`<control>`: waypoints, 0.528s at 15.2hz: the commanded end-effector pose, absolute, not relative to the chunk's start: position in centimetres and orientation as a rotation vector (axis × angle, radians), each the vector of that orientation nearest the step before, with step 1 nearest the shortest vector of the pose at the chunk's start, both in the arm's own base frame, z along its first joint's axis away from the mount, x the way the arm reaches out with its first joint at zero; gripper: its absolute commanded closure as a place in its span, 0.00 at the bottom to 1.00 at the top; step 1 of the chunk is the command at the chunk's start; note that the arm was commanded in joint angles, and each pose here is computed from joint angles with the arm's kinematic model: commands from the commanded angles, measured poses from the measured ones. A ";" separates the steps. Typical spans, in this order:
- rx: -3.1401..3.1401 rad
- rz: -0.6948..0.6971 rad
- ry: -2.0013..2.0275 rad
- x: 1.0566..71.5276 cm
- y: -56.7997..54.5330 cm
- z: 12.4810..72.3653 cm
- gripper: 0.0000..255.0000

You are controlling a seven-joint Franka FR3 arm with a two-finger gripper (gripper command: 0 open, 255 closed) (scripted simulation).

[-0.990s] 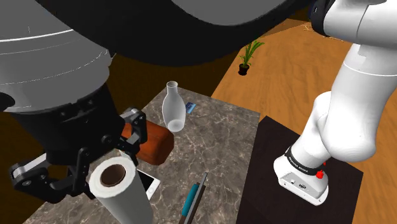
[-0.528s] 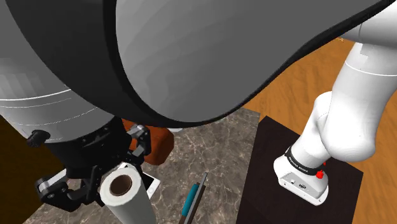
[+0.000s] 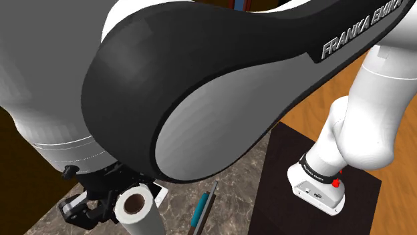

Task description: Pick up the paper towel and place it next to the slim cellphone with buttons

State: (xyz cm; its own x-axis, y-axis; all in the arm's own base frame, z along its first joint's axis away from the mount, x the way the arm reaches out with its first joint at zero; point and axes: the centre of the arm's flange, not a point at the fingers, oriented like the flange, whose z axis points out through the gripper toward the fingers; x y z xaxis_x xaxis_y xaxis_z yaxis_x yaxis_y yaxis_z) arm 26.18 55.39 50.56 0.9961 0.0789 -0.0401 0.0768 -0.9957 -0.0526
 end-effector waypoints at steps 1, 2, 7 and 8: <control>-3.087 0.065 -0.121 26.1 55.4 49.4 1.00; -3.087 0.065 -0.121 26.1 55.4 48.9 1.00; -3.087 0.065 -0.121 26.1 55.4 46.3 1.00; -3.087 0.065 -0.121 26.1 55.4 45.7 1.00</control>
State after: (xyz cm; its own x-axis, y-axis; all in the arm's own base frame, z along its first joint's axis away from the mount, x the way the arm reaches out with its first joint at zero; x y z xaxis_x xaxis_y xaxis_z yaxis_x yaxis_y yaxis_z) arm 25.98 55.40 46.28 0.9961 0.0788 -0.0401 0.0767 -0.9957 -0.0525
